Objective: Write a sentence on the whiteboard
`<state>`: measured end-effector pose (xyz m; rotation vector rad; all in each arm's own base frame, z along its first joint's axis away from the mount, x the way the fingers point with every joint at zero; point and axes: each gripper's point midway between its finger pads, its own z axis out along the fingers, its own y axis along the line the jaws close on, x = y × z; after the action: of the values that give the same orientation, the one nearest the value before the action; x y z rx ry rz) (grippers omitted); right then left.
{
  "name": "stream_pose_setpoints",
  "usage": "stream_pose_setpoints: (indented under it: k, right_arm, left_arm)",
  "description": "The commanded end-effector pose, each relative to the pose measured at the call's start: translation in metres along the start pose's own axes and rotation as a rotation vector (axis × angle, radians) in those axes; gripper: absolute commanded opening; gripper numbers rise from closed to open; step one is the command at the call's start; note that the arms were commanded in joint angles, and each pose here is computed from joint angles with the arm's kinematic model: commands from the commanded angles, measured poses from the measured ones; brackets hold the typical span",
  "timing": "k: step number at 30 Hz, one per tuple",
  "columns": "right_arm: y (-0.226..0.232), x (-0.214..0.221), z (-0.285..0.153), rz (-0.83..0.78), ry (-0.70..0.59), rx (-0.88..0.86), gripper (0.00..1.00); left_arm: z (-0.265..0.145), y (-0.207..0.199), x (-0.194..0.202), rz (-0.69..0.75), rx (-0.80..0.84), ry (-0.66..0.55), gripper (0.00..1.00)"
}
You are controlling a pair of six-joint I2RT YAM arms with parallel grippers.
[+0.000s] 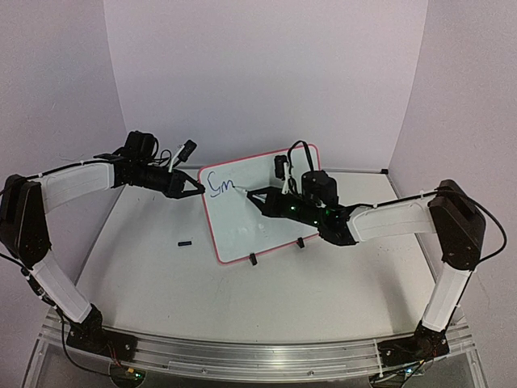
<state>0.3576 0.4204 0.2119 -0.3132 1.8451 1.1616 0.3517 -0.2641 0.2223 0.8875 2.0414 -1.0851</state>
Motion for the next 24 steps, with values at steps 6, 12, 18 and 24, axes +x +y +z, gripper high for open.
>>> stream_pose_setpoints:
  k: [6,12,18,24]
  right_arm:
    - [0.008,-0.024,-0.017,-0.007,-0.049,-0.002,0.00]
    - [0.022,-0.040,-0.027,-0.026,-0.083,-0.025,0.00]
    - [0.021,-0.043,-0.019,-0.045,-0.086,-0.018,0.00]
    - [0.018,-0.042,-0.010,-0.047,-0.083,-0.015,0.00]
  left_arm:
    - [0.001,-0.016,0.004,0.041,0.015,0.026,0.00]
    - [0.001,-0.016,0.004,0.043,0.015,0.026,0.00]
    - [0.002,-0.015,0.005,0.042,0.014,0.030,0.00]
    - [0.003,-0.015,0.006,0.044,0.011,0.034,0.00]
